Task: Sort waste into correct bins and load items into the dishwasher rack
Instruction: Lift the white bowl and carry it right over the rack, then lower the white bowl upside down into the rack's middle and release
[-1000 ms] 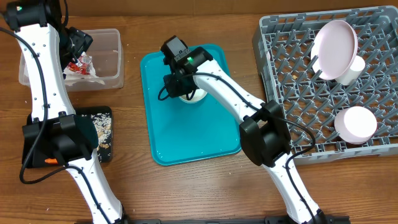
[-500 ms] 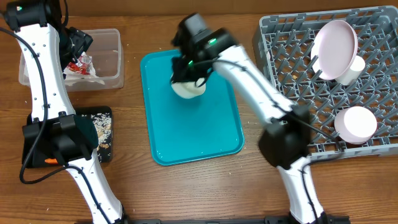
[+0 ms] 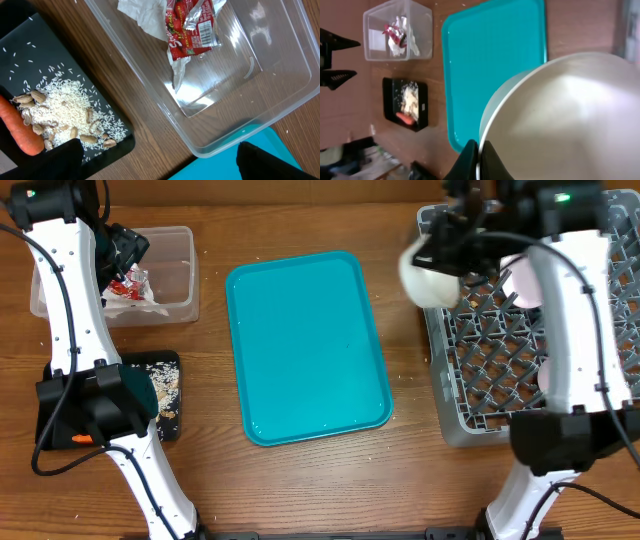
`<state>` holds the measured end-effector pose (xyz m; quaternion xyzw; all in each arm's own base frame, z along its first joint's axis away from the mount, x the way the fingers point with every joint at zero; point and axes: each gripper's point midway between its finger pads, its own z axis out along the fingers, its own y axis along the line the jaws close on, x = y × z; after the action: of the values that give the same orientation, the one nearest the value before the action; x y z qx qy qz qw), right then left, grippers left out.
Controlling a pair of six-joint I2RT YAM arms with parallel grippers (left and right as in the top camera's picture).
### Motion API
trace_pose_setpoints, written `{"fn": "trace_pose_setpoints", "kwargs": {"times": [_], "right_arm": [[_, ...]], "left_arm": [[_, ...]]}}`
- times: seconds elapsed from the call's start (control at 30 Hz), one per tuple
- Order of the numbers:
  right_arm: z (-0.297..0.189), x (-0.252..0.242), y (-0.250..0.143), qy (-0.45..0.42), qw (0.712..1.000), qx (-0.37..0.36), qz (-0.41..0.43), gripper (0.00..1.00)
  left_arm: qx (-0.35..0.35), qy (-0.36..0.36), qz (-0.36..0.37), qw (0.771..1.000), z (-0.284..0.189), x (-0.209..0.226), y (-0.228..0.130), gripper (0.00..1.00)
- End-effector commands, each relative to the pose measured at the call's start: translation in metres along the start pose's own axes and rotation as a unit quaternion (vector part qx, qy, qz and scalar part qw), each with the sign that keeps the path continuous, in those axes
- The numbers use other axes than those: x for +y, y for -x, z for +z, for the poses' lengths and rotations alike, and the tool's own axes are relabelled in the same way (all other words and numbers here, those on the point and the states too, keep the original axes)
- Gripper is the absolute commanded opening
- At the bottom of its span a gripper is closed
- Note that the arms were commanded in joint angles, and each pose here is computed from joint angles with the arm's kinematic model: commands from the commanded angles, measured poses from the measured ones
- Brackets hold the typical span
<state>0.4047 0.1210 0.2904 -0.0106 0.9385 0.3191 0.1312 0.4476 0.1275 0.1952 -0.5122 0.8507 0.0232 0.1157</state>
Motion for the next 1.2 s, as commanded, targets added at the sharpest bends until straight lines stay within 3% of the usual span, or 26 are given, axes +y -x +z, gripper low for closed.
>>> {"fn": "trace_pose_setpoints", "kwargs": {"times": [0.0,0.2,0.5,0.77,1.17], "right_arm": [[-0.034,0.000,0.003,0.094,0.994,-0.023,-0.046,0.04],[-0.069,-0.046,0.010,0.161,0.984,-0.070,-0.007,0.04],[-0.040,-0.086,-0.012,0.286,0.954,-0.084,0.018,0.04],[-0.009,-0.125,-0.025,0.293,0.950,-0.092,0.046,0.04],[-0.030,-0.165,-0.025,0.275,0.949,-0.132,0.080,0.04]], "left_arm": [[-0.010,0.001,-0.005,1.000,-0.004,-0.001,0.002,1.00],[-0.010,0.001,-0.005,1.000,-0.004,-0.001,0.002,1.00],[-0.010,0.001,-0.005,1.000,-0.004,-0.001,0.002,1.00],[-0.010,0.001,-0.005,1.000,-0.004,-0.001,0.002,1.00],[-0.010,0.001,-0.005,1.000,-0.004,-0.001,0.002,1.00]]}}
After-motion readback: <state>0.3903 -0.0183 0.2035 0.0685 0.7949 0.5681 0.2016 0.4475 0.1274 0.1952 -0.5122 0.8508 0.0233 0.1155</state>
